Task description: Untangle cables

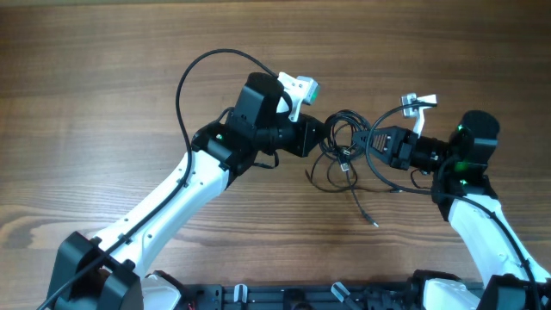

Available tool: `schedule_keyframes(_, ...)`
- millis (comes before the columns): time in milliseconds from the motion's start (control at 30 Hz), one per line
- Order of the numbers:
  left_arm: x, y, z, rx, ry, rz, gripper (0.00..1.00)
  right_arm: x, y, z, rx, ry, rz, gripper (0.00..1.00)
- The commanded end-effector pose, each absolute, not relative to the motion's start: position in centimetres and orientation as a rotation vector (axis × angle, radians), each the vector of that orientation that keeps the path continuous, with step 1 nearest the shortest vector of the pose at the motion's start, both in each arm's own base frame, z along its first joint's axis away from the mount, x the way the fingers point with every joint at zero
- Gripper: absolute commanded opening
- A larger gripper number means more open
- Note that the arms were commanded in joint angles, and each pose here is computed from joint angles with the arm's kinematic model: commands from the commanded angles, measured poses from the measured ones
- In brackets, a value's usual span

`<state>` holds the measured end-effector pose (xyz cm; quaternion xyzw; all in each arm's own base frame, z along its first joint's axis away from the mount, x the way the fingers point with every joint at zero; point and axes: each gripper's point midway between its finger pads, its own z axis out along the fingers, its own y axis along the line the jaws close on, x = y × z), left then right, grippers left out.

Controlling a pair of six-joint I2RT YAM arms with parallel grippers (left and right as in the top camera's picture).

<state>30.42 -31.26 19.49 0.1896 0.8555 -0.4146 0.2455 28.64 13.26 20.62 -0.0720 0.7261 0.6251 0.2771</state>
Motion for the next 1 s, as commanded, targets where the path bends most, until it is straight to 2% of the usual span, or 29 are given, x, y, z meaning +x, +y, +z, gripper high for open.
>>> schedule_keyframes(0,30.7,-31.3,19.7,0.528,2.321,-1.12,0.19,27.6,13.6,21.2,-0.283,1.926,1.722,0.04)
schedule_keyframes(67,30.6,-31.4,19.7,0.53,2.321,-1.121,0.31,27.6,13.7,21.2,-0.285,1.925,1.724,0.04)
schedule_keyframes(100,30.3,-31.7,19.7,0.543,2.321,-1.126,0.4,27.6,13.7,21.2,-0.286,1.925,1.723,0.04)
schedule_keyframes(167,29.8,-32.2,19.6,0.565,2.321,-1.132,0.42,27.6,13.7,21.2,-0.286,1.925,1.724,0.04)
schedule_keyframes(267,28.7,-33.4,18.9,0.665,2.309,-1.122,0.08,27.6,13.7,21.2,-0.286,1.925,1.724,0.04)
schedule_keyframes(300,28.6,-33.5,18.5,0.667,2.319,-1.121,0.04,27.6,13.7,21.2,-0.286,1.925,1.723,0.05)
schedule_keyframes(333,28.8,-33.5,18.5,0.662,2.321,-1.113,0.04,27.7,13.6,21.1,-0.283,1.924,1.712,0.11)
schedule_keyframes(400,30.2,-32.5,18.4,0.601,2.321,-1.042,0.04,28.7,13.3,20.7,-0.312,1.896,1.596,0.56)
schedule_keyframes(433,30.7,-32.1,18.6,0.573,2.315,-1.033,0.04,29.7,12.9,20.1,-0.257,1.912,1.523,0.87)
schedule_keyframes(467,31.7,-31.4,18.9,0.494,2.32,-1.015,0.04,30.6,12.4,19.4,-0.189,1.937,1.473,1.0)
schedule_keyframes(567,35.4,-28.0,18.6,0.055,2.363,-0.873,0.04,31.7,11.6,17.9,-0.069,1.998,1.393,1.0)
schedule_keyframes(633,37.3,-25.7,18.4,-0.343,2.341,-0.835,0.04,30.3,13.2,18.2,-0.23,1.969,1.426,1.0)
schedule_keyframes(667,37.6,-25.2,18.4,-0.443,2.325,-0.832,0.04,29.9,14.0,18.1,-0.287,1.966,1.426,1.0)
schedule_keyframes(733,37.7,-25.1,18.4,-0.531,2.316,-0.856,0.04,29.1,15.9,17.6,-0.41,1.958,1.394,0.99)
schedule_keyframes(867,37.7,-25.1,18.4,-0.669,2.304,-0.909,0.04,29.7,18.6,15.0,-0.436,2.052,1.183,0.94)
schedule_keyframes(967,37.7,-25.1,18.4,-0.675,2.305,-0.916,0.04,30.3,19.4,13.9,-0.418,2.09,1.05,0.86)
